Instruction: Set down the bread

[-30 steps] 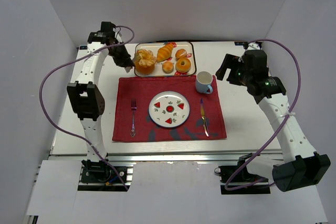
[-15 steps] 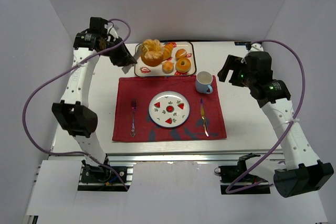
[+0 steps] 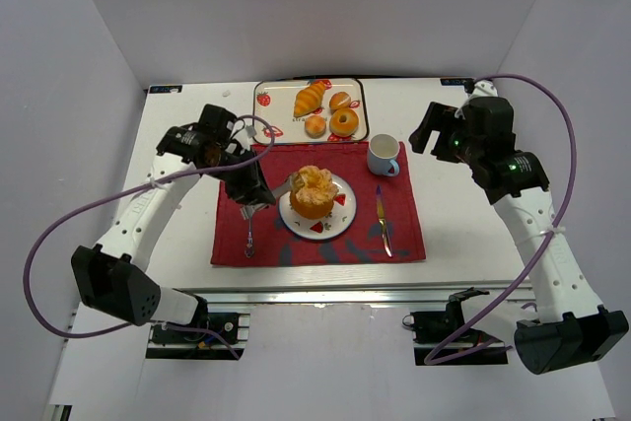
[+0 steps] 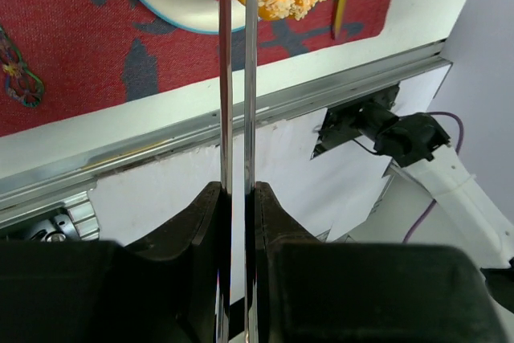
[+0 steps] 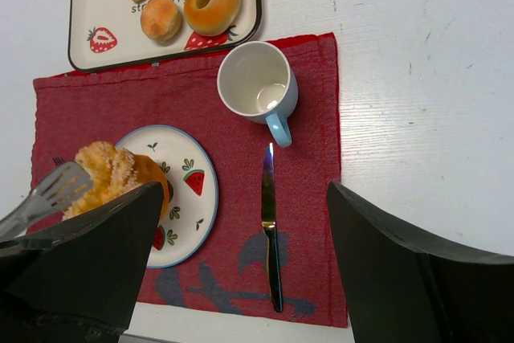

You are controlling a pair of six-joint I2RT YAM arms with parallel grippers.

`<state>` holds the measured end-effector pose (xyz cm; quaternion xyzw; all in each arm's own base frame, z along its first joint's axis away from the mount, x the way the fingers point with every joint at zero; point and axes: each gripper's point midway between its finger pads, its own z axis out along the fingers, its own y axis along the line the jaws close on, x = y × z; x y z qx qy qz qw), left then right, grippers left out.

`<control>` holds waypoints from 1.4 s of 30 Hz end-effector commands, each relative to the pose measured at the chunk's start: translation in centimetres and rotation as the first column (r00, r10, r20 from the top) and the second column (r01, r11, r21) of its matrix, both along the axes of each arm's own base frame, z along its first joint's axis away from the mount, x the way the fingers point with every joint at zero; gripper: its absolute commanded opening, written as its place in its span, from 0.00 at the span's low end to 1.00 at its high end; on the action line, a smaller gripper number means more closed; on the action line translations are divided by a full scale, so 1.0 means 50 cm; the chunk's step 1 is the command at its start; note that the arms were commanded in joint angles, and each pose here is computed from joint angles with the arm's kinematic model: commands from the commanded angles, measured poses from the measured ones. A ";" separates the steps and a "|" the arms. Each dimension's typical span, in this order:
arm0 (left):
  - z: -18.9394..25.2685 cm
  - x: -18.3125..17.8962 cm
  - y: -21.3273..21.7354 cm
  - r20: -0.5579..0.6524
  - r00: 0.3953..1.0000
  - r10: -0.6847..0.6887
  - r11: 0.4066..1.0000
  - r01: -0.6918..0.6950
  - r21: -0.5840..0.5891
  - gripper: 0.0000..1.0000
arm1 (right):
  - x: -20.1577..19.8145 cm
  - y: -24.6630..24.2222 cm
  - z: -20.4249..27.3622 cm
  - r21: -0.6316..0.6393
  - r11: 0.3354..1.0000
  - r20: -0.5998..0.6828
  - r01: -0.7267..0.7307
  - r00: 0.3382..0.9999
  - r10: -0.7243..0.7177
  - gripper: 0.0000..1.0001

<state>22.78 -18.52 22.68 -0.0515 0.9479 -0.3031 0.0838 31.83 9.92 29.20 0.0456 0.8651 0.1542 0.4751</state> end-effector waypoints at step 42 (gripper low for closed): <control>0.133 0.367 0.254 0.568 0.761 0.313 0.696 -0.591 0.409 0.47 | 0.041 0.032 0.007 0.045 0.998 -0.001 -0.034 0.999 0.034 0.89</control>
